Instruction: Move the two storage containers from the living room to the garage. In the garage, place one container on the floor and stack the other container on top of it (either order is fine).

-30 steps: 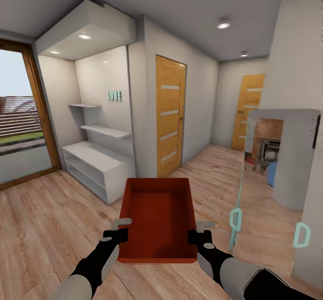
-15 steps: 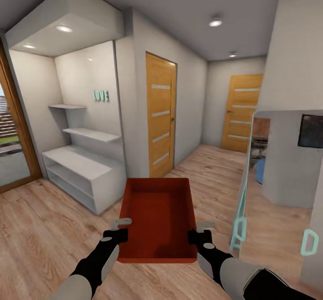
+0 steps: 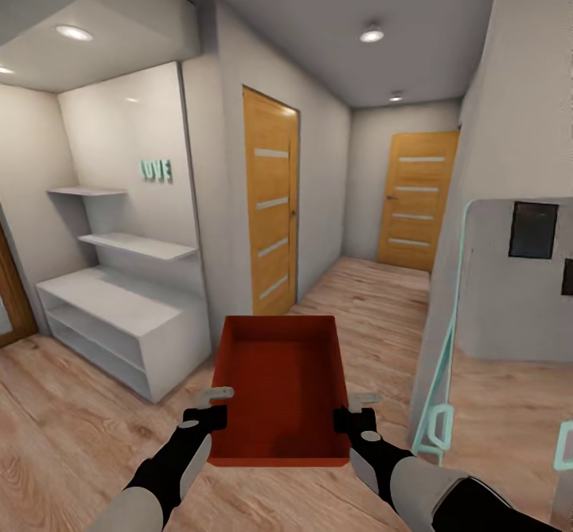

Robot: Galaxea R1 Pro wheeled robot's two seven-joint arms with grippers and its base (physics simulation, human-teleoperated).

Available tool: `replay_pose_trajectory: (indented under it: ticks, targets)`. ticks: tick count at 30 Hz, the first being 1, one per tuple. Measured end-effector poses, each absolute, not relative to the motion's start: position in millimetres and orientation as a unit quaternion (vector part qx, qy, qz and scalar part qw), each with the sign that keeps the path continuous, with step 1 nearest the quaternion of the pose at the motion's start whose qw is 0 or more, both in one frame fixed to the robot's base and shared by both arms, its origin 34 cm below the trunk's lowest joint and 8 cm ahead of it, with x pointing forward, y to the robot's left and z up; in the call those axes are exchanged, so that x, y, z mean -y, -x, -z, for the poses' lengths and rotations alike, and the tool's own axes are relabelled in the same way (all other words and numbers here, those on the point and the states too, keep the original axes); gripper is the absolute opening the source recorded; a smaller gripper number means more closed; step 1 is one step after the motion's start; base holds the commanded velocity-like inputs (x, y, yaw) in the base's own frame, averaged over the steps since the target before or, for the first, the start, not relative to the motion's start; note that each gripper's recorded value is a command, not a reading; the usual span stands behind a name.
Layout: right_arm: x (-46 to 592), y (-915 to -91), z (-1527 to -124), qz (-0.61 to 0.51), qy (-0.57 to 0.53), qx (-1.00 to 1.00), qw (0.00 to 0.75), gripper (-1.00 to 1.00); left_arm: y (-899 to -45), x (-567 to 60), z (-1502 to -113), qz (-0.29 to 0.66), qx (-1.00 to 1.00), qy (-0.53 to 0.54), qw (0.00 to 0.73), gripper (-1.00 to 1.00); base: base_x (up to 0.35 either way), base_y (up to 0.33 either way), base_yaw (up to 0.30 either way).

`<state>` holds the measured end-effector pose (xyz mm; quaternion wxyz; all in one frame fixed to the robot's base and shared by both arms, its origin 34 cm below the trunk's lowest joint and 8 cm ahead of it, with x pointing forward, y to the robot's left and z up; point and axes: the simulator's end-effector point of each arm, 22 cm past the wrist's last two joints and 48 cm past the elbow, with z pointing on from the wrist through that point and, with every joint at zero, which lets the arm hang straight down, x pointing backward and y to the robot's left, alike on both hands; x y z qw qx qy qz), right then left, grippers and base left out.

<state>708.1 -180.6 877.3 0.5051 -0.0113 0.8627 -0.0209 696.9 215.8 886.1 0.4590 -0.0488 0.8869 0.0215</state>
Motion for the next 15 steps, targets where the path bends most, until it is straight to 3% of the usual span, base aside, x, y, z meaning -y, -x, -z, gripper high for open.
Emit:
replay_pose_trajectory:
  ticks: [15]
  targets:
    - [180.7,-708.1,-877.3,0.021,0.011,-0.863,0.505,-1.0,-696.9,-215.8,-886.1,-0.021,-0.887,0.049,0.459,-1.0,0.312,0.19,-0.265]
